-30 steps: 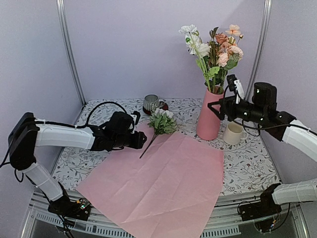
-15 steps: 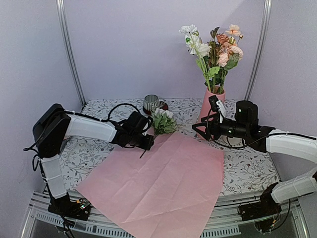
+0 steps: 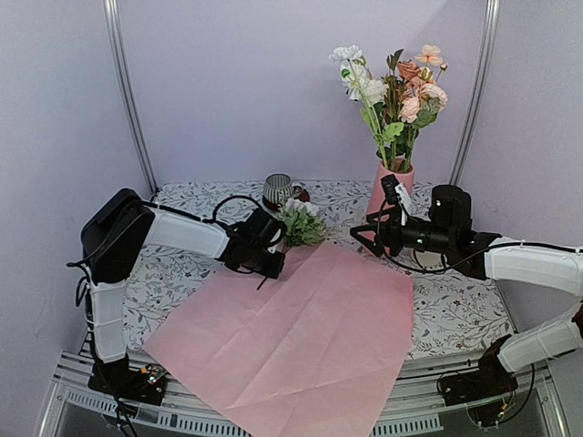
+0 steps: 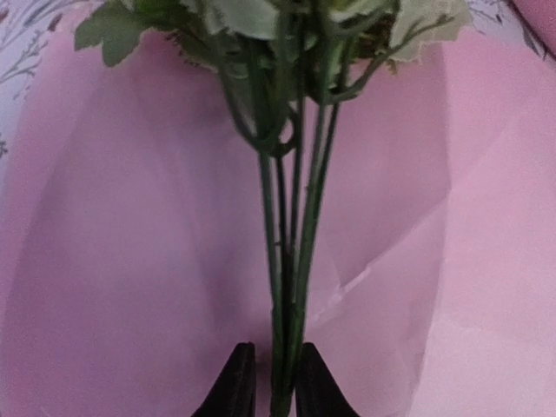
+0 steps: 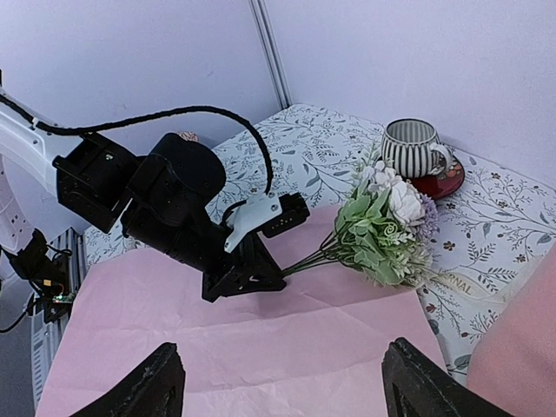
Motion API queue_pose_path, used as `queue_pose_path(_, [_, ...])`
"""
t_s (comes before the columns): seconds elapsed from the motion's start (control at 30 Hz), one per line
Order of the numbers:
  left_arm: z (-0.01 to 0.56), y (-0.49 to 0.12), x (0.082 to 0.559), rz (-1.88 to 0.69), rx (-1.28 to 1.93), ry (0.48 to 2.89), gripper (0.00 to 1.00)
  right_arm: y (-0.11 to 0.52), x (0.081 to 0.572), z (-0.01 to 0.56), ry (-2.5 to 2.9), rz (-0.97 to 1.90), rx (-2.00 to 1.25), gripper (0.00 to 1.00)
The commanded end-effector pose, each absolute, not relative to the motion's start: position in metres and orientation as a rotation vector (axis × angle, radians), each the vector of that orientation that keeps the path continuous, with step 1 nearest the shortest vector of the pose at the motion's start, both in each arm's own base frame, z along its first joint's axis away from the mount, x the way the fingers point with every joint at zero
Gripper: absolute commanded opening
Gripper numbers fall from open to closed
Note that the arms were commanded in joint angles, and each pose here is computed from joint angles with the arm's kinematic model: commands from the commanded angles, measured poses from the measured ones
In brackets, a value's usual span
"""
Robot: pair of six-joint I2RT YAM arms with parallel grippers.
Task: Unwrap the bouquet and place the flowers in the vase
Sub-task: Pick up the fake flower from the flattened wrapping paper.
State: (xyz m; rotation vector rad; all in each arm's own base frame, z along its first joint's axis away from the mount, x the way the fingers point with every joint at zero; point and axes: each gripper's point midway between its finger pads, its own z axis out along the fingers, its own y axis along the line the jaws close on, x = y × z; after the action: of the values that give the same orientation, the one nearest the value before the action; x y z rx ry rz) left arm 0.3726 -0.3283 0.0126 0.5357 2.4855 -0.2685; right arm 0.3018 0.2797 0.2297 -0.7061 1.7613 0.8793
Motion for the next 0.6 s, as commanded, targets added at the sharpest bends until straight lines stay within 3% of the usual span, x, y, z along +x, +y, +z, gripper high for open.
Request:
queue_pose_path(0.0, [0.004, -0.325, 0.371, -0.269, 0.526, 2.537, 0.07, 0.283, 0.302, 0.235, 1.727, 0.879, -0.72, 0.81])
queue_pose_path(0.07, [0.013, -0.322, 0.373, -0.255, 0.499, 2.522, 0.0, 0.283, 0.301, 0.236, 1.723, 0.88, -0.721, 0.81])
queue_pose_path(0.57, [0.165, -0.302, 0.35, -0.372, 0.369, 2.174, 0.0, 0.285, 0.288, 0.26, 1.681, 0.954, -0.713, 0.81])
